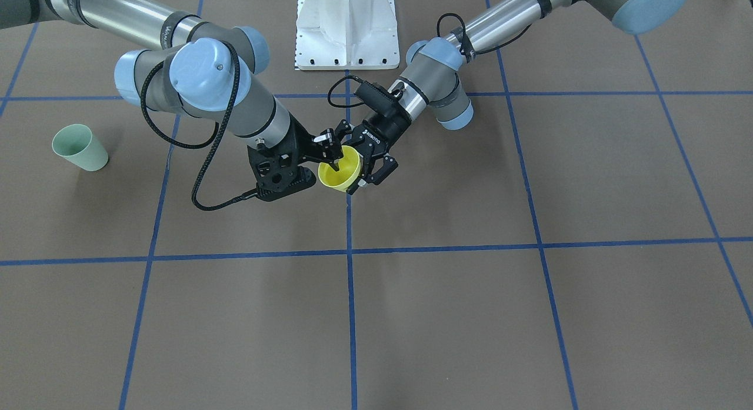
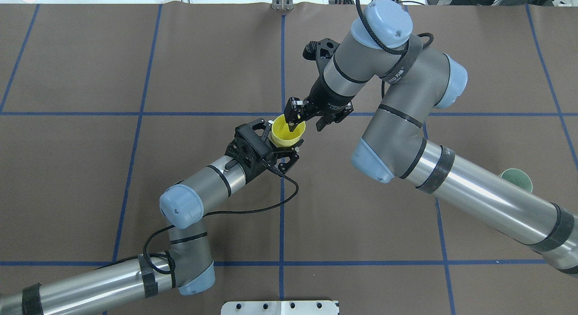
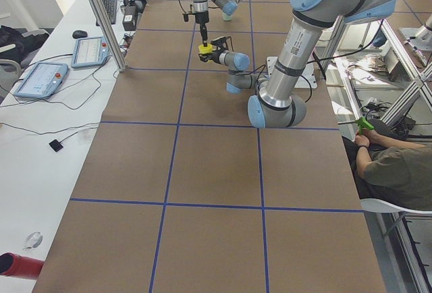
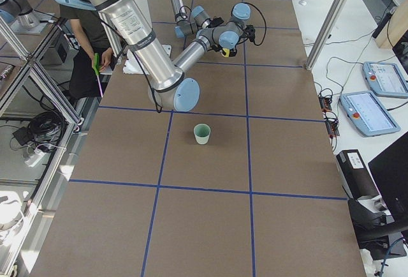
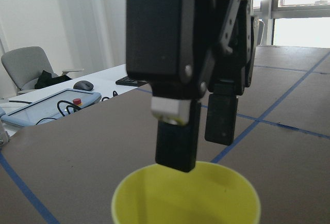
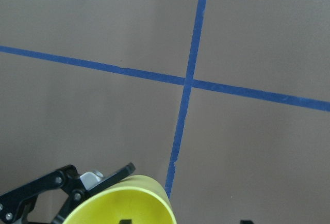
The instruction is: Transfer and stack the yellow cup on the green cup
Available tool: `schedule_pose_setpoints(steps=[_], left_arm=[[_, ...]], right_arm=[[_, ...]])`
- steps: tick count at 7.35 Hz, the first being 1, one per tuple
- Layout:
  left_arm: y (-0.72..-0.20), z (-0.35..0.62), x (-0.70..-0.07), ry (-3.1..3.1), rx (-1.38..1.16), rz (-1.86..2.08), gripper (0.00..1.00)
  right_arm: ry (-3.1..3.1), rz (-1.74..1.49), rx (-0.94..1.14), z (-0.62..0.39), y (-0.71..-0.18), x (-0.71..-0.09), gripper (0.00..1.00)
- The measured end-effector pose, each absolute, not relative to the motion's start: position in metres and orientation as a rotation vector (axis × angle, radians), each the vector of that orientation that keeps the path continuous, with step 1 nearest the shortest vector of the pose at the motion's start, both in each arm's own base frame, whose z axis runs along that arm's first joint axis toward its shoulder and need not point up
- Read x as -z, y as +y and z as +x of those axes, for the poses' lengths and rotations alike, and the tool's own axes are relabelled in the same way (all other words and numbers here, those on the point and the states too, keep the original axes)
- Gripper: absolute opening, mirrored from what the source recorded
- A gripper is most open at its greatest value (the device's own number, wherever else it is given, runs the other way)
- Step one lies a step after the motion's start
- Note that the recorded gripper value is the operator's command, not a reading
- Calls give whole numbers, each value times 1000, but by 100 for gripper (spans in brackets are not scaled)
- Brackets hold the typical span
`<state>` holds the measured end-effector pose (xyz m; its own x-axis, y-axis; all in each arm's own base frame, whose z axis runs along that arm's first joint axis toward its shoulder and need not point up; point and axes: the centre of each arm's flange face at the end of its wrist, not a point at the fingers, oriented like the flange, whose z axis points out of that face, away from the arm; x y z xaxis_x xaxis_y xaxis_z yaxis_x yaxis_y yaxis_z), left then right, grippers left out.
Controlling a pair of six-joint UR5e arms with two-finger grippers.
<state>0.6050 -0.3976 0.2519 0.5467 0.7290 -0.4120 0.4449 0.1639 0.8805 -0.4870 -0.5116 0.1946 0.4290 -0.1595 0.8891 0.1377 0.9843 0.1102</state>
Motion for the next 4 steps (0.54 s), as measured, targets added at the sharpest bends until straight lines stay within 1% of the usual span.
schedule_pose_setpoints(steps=[1, 3, 4], left_arm=[[-398, 604, -251, 1067, -268, 1471, 65], [-398, 603, -249, 1071, -264, 1474, 65], [-398, 602, -249, 1073, -263, 1475, 65]], right_arm=[[-1113, 15, 182, -489, -510, -194, 42], [-1115, 12, 179, -490, -509, -193, 39], [-1116, 12, 179, -490, -509, -192, 32]])
